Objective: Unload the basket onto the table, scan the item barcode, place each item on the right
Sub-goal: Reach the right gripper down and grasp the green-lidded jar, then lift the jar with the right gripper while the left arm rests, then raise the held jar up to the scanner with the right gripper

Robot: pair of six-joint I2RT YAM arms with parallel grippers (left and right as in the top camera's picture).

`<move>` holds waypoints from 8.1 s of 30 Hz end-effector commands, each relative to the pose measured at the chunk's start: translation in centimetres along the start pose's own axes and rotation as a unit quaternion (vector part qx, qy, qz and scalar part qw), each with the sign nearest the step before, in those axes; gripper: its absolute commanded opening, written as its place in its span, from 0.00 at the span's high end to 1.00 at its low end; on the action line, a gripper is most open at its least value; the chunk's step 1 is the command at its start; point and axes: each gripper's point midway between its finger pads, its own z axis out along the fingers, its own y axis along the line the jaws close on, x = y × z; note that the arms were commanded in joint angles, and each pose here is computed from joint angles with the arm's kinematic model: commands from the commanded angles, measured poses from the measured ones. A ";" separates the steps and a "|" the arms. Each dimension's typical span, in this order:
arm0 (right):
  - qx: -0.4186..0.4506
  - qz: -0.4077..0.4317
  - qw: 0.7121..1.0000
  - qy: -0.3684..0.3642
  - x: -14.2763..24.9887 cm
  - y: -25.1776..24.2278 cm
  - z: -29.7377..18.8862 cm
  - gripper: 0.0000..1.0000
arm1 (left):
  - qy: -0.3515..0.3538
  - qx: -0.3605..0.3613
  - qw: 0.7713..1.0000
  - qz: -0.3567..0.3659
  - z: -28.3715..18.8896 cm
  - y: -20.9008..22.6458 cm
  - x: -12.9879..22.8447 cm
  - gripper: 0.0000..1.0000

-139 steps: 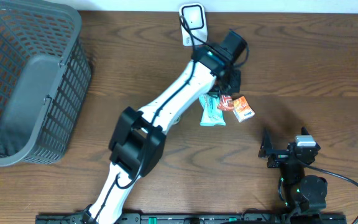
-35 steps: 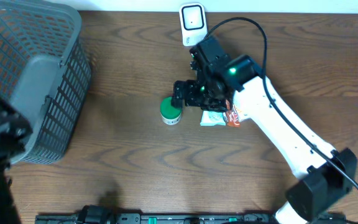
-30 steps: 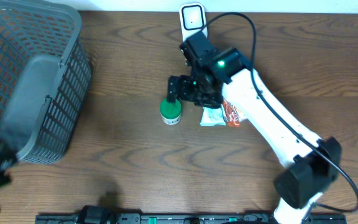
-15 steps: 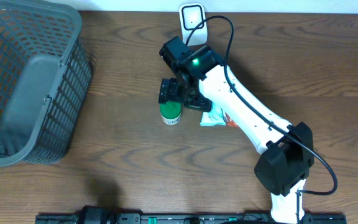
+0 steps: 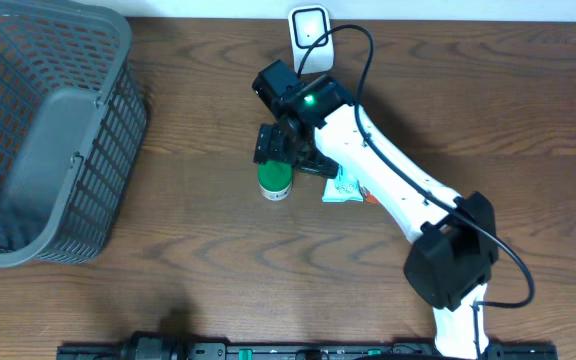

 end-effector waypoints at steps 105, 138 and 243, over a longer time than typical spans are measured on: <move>0.014 -0.164 0.963 0.214 4.7 -0.8 2.9 0.42 | 0.425 -0.102 0.900 -0.005 -4.7 1.2 36.6 0.07; -0.089 -0.162 0.958 0.217 4.9 2.5 -2.8 0.35 | 0.494 -0.127 0.858 0.062 -9.4 4.4 44.4 0.07; 0.084 -0.228 0.778 -0.579 -33.4 2.4 -0.9 0.50 | 0.494 -0.127 0.858 0.062 -9.4 4.4 44.4 0.07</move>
